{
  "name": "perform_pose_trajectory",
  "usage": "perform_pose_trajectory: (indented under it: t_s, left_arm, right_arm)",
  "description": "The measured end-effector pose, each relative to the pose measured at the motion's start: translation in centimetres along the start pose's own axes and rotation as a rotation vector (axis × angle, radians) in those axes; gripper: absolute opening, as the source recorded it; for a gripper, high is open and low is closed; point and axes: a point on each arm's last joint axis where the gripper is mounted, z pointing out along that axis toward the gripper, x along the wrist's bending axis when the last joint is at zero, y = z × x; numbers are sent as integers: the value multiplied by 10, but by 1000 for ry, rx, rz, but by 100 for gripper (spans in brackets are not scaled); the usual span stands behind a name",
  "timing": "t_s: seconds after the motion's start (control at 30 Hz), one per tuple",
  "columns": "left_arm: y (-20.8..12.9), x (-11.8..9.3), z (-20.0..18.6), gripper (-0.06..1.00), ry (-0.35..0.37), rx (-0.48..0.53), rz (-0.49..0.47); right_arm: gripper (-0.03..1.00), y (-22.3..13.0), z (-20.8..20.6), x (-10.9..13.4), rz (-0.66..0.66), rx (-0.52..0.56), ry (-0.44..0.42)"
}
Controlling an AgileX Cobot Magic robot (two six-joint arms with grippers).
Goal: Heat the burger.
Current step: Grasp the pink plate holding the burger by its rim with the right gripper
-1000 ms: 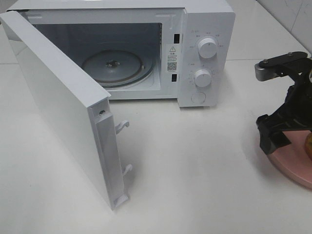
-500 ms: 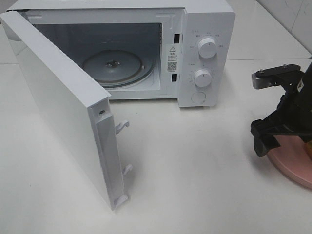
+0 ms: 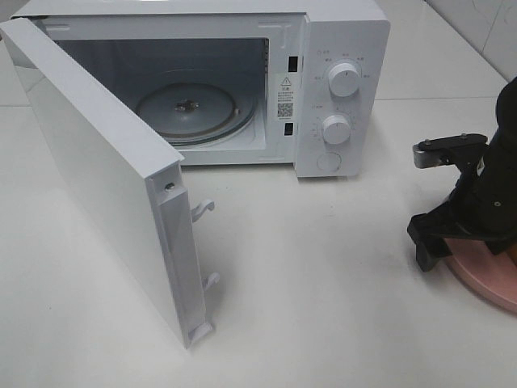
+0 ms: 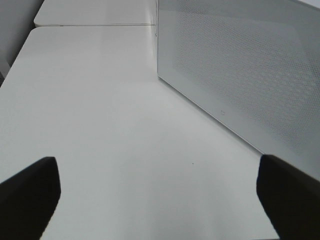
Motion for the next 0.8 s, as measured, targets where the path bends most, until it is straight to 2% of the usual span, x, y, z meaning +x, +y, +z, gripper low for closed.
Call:
perform_pose_trajectory:
  t_s: [0.33,0.5,0.57,0.6,0.63,0.67,0.7,0.73,0.77,0.8]
  left_arm:
    - [0,0,0,99,0,0,0]
    - [0,0,0,99,0,0,0]
    - [0,0,0,99,0,0,0]
    - [0,0,0,99,0,0,0]
    - [0,0,0,99,0,0,0]
    - [0,0,0,99,0,0,0]
    - [0,0,0,99,0,0,0]
    - [0,0,0,99,0,0,0]
    - [0,0,0,99,0,0,0]
    - [0,0,0,99,0,0,0]
  right_arm:
    - [89,0,11,-3,23,7,2]
    - [80,0,14,-3,27,12,3]
    - [68,0,14,-3,31,12,3]
    - [68,0,14,-3,31,12,3]
    - [57,0,14,-3,33,12,3]
    - [57,0,14,-3,33,12,3]
    - [47,0,14,-3,36,10,3]
    - [41,0,14,-3,36,10,3]
    - [41,0,14,-3,36,10,3]
    - [30,0,14,-3,43,10,6]
